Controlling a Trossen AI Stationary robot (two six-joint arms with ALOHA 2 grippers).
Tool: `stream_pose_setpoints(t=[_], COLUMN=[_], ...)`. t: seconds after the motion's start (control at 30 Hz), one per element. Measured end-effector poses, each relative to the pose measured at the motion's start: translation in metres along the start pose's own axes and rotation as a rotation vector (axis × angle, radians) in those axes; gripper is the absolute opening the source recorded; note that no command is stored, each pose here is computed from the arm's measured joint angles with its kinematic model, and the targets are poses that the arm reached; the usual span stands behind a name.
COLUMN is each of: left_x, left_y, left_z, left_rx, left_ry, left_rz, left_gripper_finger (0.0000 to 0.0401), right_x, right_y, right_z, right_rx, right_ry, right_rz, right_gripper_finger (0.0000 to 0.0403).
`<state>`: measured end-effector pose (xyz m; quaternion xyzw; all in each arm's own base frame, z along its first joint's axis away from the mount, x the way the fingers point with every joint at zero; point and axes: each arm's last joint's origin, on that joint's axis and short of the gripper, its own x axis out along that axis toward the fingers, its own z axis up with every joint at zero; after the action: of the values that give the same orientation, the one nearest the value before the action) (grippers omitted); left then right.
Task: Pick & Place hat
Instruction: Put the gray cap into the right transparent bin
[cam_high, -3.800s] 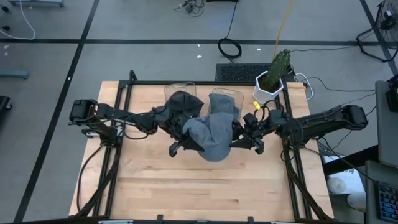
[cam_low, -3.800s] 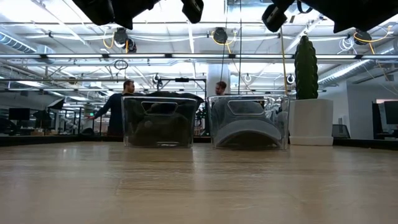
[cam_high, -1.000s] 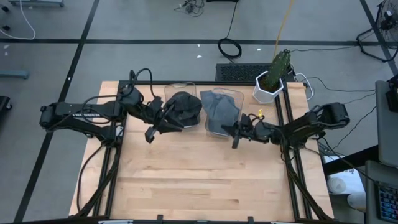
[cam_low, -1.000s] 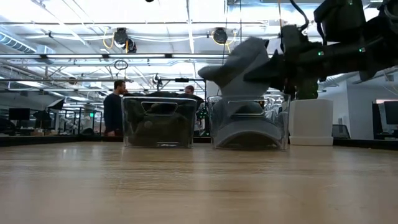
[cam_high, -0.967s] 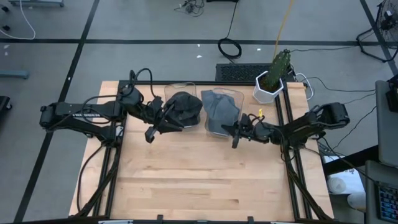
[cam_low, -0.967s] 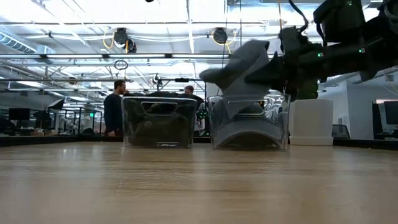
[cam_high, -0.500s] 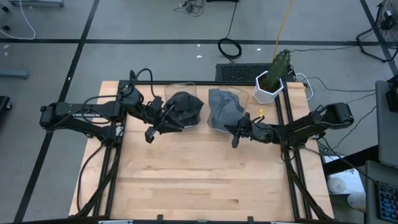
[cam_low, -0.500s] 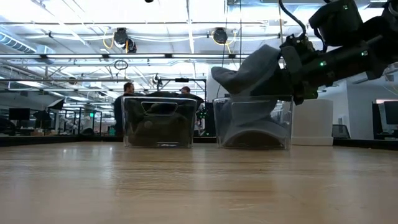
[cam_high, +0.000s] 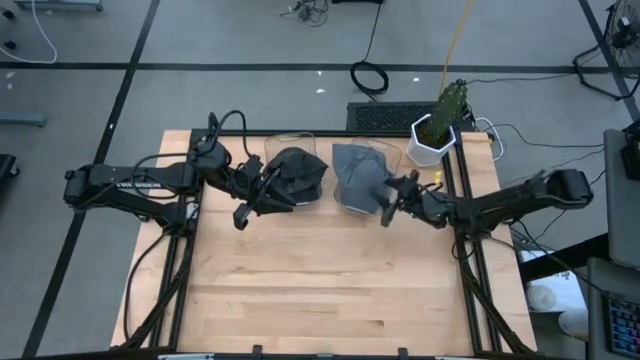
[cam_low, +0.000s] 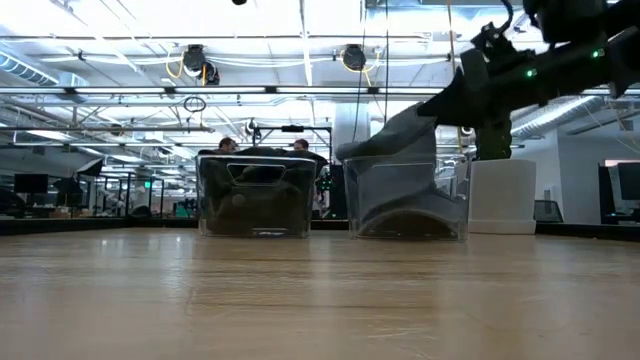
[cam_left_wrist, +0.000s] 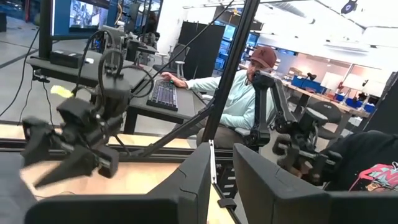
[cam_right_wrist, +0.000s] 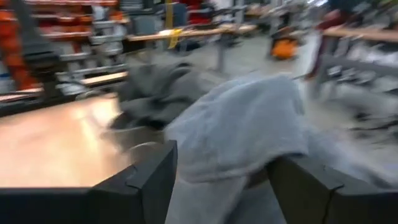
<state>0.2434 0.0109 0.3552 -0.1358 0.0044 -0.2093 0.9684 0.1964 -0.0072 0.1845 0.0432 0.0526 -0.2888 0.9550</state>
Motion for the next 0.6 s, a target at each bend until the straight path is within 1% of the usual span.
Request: stream_pose_setpoints(t=[0.13,0.2,0.3,0.37,0.43,0.53,0.6], left_x=[0.0,0.0,0.0,0.0,0.0,0.0,0.0], left_y=[0.0,0.0,0.0,0.0,0.0,0.0,0.0], left_z=[0.0,0.0,0.0,0.0,0.0,-0.001,-0.001], left_rx=[-0.001,-0.001,0.003,0.003,0.002,-0.004,-0.004], left_ry=[0.0,0.0,0.0,0.0,0.002,0.01,0.011], left_rz=[0.0,0.0,-0.001,0.0,0.001,0.003,0.004], left_gripper_finger=[0.0076,0.0076,0.0076,0.0076,0.0076,0.0076,0.0076], right_x=[-0.009,-0.012,-0.017,-0.019,-0.019,-0.02,-0.017], right_y=[-0.008,-0.01,-0.006,-0.003,-0.001,0.001,0.005], right_z=[0.012,0.02,0.038,0.045,0.045,0.046,0.048], right_rx=[-0.061,-0.085,-0.113,-0.119,-0.162,-0.211,-0.266], right_ry=[-0.051,-0.086,-0.139,-0.151,-0.125,-0.101,-0.075], right_rz=[-0.121,-0.147,-0.134,-0.118,-0.115,-0.158,-0.134], right_gripper_finger=[0.0217,0.021,0.0201,0.0198,0.0197,0.0196,0.0188])
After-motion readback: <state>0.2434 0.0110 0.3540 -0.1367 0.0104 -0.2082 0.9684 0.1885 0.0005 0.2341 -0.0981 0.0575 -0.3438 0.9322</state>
